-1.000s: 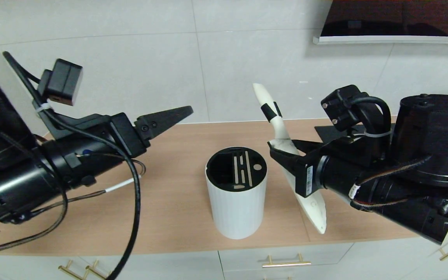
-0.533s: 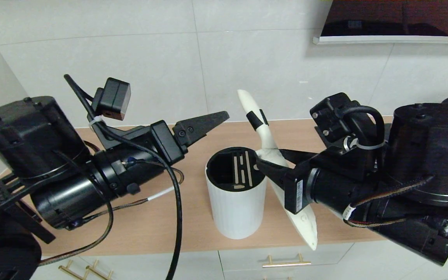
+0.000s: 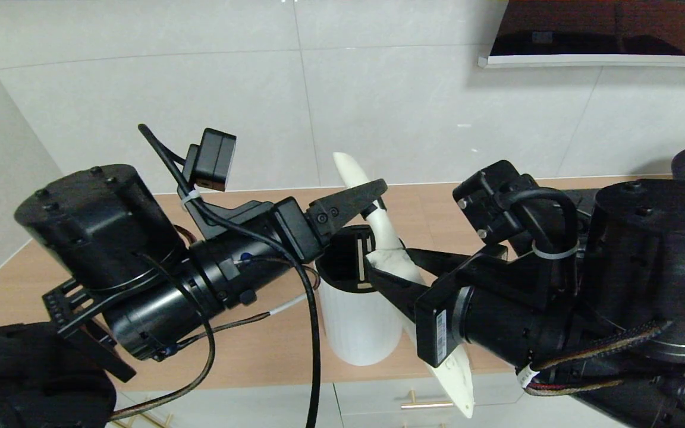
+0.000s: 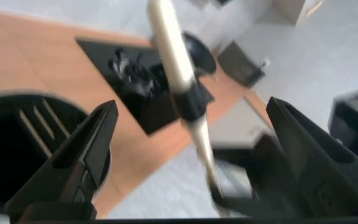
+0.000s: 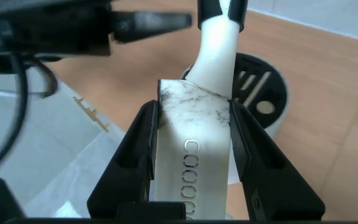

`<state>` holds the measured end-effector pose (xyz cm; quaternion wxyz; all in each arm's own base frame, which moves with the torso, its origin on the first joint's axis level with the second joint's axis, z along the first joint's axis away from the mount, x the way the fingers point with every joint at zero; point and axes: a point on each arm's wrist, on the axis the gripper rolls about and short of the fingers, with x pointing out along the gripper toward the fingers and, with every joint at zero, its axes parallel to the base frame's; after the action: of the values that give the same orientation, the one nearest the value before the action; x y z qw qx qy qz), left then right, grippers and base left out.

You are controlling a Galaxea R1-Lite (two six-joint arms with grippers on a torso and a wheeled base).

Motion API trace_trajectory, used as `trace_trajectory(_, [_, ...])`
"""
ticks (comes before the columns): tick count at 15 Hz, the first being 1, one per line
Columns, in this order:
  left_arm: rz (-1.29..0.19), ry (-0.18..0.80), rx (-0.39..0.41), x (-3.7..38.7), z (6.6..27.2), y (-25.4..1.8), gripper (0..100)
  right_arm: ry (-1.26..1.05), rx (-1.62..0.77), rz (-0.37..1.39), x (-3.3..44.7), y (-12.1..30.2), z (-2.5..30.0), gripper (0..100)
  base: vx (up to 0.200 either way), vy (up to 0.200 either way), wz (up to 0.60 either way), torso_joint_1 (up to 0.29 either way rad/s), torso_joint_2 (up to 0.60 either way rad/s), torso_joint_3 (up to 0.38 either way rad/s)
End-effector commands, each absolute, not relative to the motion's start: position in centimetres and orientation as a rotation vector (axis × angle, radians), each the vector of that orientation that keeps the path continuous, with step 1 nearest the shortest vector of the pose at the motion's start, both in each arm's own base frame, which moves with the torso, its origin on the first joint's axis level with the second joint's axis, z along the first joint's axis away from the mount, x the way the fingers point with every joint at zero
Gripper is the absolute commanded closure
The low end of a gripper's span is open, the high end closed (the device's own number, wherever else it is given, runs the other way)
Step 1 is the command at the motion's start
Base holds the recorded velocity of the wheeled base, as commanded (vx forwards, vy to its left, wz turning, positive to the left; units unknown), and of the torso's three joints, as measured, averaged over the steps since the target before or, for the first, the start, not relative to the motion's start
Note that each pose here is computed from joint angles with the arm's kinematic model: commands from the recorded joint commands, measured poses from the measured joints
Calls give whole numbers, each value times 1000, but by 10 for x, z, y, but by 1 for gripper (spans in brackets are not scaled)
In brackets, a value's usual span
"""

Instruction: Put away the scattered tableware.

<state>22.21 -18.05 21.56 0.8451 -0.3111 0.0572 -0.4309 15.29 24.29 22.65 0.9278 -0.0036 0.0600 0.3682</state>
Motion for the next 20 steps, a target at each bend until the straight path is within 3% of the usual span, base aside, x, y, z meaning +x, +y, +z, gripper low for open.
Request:
trace_trajectory(1, [-914, 144, -652, 224, 207, -189, 0, 142, -21, 761, 154, 249, 220, 100, 0, 0, 0, 0, 0, 0])
trace_trajectory(15, [-903, 149, -624, 229, 199, -193, 0, 145, -24, 767, 153, 250, 216, 100, 0, 0, 0, 0, 0, 0])
trace_trajectory(16, [-904, 143, -625, 229, 200, -193, 100, 145, -25, 773, 151, 251, 216, 100, 0, 0, 0, 0, 0, 0])
trace_trajectory(20, [-906, 142, -625, 229, 200, -193, 100, 147, -26, 784, 148, 252, 215, 100, 0, 0, 0, 0, 0, 0])
